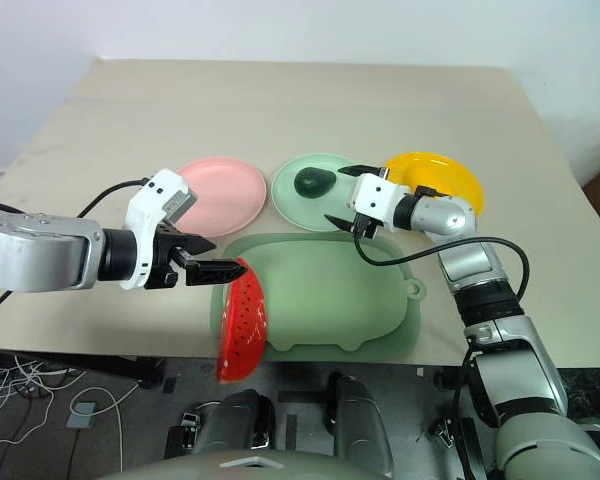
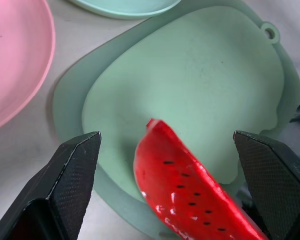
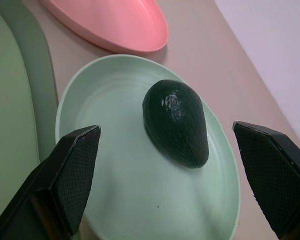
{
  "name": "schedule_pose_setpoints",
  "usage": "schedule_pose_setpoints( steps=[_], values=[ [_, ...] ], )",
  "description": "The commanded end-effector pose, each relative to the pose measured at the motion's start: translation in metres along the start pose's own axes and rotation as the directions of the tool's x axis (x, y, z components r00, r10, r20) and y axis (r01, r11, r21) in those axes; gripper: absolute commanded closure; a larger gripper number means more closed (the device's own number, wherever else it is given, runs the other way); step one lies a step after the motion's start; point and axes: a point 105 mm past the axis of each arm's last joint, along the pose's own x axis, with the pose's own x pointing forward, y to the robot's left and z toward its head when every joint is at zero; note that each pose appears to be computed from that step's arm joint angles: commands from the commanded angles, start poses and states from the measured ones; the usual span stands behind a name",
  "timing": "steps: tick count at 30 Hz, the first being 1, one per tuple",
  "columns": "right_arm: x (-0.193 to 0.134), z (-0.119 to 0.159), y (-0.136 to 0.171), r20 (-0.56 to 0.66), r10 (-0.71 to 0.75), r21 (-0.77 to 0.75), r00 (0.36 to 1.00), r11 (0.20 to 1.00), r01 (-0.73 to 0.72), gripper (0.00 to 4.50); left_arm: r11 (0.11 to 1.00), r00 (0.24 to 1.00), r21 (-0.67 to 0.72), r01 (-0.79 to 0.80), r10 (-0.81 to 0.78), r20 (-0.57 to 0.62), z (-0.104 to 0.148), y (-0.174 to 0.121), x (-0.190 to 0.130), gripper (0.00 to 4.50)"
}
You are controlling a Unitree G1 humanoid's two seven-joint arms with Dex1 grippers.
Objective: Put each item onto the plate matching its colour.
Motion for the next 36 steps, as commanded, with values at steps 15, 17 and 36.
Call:
schedule_pose_setpoints(
  steps=[15,17,36],
  values=[
    [-0.004,0.013,-0.008,0.035,-0.060,-0.023,0.998,0.998,0.060,0.00,1.000,0.999,-0.008,0.029,-0.030,-0.042,-0.009,-0.013,0.021,0.06],
    [-0.004,0.013,-0.008,0.035,-0.061,-0.023,0.997,0.998,0.062,0.00,0.999,0.997,-0.005,0.039,-0.039,-0.059,-0.012,-0.014,0.022,0.06],
    [-0.004,0.016,-0.010,0.040,-0.069,-0.028,0.997,0.997,0.070,0.00,1.000,0.991,-0.017,0.023,-0.025,-0.134,-0.030,-0.012,0.026,0.06]
  ],
)
